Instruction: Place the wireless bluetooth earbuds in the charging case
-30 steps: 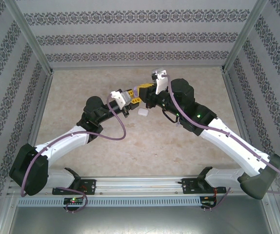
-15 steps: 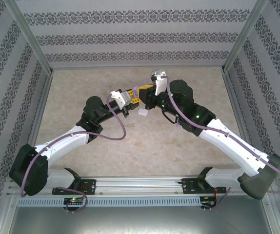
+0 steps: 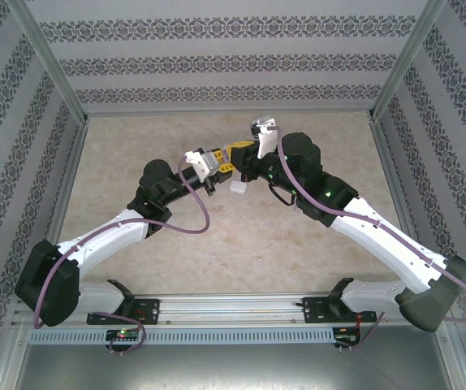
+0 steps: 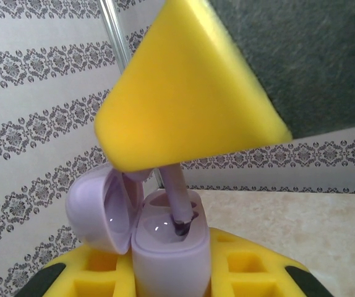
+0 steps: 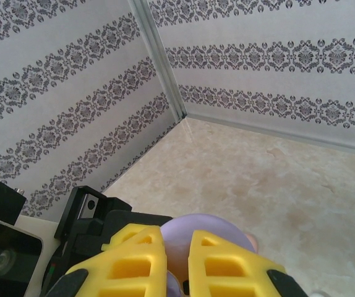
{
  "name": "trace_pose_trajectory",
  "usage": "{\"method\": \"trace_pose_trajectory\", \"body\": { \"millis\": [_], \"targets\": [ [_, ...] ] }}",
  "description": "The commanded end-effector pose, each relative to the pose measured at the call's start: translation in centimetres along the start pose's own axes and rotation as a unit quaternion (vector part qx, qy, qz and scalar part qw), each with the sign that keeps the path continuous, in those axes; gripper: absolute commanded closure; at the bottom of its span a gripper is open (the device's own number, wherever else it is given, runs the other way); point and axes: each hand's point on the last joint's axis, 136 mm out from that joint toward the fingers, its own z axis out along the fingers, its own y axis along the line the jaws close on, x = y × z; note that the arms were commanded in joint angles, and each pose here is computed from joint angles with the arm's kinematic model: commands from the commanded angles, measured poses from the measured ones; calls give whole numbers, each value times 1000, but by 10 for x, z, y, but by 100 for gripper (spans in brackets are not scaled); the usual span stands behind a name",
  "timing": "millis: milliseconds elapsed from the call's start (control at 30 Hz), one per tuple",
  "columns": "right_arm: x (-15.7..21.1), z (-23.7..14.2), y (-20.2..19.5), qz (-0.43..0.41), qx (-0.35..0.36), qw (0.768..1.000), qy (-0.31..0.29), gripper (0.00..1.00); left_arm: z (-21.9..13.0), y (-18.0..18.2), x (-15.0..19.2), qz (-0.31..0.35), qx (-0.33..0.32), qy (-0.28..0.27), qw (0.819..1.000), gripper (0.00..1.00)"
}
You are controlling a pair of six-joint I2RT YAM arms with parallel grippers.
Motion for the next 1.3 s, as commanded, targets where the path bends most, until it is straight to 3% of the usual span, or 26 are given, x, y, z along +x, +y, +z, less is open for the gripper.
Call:
{"method": "trace_pose_trajectory", "body": {
  "millis": [0,267,533,600,700,800,1033,1133,1267],
  "targets": [
    [18,7,-9,-14,13,1000,21,90,-2,-4,-46,25,10,-55,998,100],
    [21,0,-20,-17,33,999,18,90,-4,-4,-49,28,9,-55,998,100],
    [39,6,4,-51,-40,996,65,89,-3,-2,-50,21,6,-58,998,100],
    [38,6,1,-46,-30,996,66,82,-2,-1,-50,18,6,-56,998,100],
    [23,1,-5,-31,-7,998,44,54,-1,0,-47,10,5,-53,999,100],
    [-4,-12,-11,-12,15,1000,12,37,0,2,-45,2,-2,-49,999,100],
    [-52,-64,-45,72,70,993,-61,28,-1,8,-35,-9,-26,-46,999,100],
    [-46,-78,-78,115,117,985,-56,28,-3,10,-34,-11,-36,-48,998,100],
    [-1,-80,-137,181,214,960,7,27,-5,16,-32,-17,-56,-46,997,100]
  ]
}}
